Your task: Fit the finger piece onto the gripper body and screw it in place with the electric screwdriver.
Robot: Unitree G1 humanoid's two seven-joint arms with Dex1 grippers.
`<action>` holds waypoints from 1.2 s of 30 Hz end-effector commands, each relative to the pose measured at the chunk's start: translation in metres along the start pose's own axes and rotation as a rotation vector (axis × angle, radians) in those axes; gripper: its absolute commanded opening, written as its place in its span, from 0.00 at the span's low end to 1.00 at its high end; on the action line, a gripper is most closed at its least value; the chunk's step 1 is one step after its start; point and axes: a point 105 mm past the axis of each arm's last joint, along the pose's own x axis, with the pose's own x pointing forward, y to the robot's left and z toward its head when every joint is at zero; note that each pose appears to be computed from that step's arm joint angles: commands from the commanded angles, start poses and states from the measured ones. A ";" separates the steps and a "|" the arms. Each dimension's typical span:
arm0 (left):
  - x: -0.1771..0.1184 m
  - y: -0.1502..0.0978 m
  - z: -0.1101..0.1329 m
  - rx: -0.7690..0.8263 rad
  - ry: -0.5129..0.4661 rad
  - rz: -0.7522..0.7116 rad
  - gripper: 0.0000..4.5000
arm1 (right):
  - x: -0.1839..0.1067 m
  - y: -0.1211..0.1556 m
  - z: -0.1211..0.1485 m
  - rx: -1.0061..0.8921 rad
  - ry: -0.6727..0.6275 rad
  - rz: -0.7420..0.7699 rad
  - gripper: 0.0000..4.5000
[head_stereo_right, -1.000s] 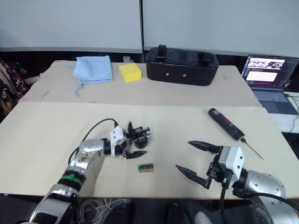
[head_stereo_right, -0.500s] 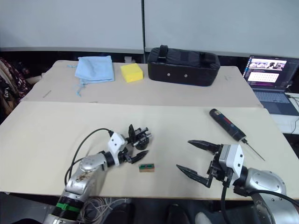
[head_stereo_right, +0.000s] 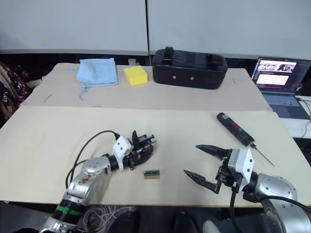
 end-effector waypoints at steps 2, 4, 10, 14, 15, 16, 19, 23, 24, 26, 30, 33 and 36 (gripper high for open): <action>0.003 0.006 0.011 0.141 -0.006 -0.210 0.51 | 0.002 0.008 0.011 0.039 -0.046 0.041 1.00; 0.006 0.013 0.010 0.166 0.003 -0.238 0.51 | 0.003 0.014 0.011 0.054 -0.044 0.065 1.00; 0.016 0.019 0.005 0.174 0.051 -0.321 0.51 | 0.001 0.019 0.011 0.059 -0.024 0.068 1.00; 0.017 0.023 0.005 0.133 0.024 -0.287 0.85 | -0.001 0.021 0.009 0.058 -0.011 0.067 1.00; 0.016 0.023 0.005 0.130 0.022 -0.280 0.95 | -0.001 0.021 0.009 0.058 -0.011 0.066 1.00; 0.015 0.023 0.004 0.134 0.021 -0.271 0.98 | -0.001 0.021 0.009 0.059 -0.011 0.065 1.00; 0.007 0.030 0.005 0.137 -0.013 -0.186 0.98 | -0.001 0.020 0.009 0.060 -0.013 0.067 1.00; -0.012 0.031 0.006 0.088 -0.055 -0.100 0.98 | -0.001 0.020 0.008 0.065 -0.013 0.073 1.00; -0.017 0.029 0.006 0.093 -0.055 -0.084 0.98 | 0.000 0.019 0.007 0.066 -0.013 0.077 1.00; -0.027 0.024 0.005 0.076 -0.054 -0.059 0.98 | 0.000 0.019 0.006 0.068 -0.014 0.083 1.00; -0.031 0.010 0.006 0.022 -0.060 -0.008 0.98 | 0.001 0.018 0.004 0.065 -0.011 0.090 1.00; -0.026 0.006 0.010 -0.011 -0.071 0.047 0.98 | 0.002 0.016 0.004 0.055 -0.012 0.090 1.00; -0.017 -0.005 0.015 -0.051 -0.077 0.060 0.98 | 0.002 0.013 0.006 0.041 -0.015 0.084 1.00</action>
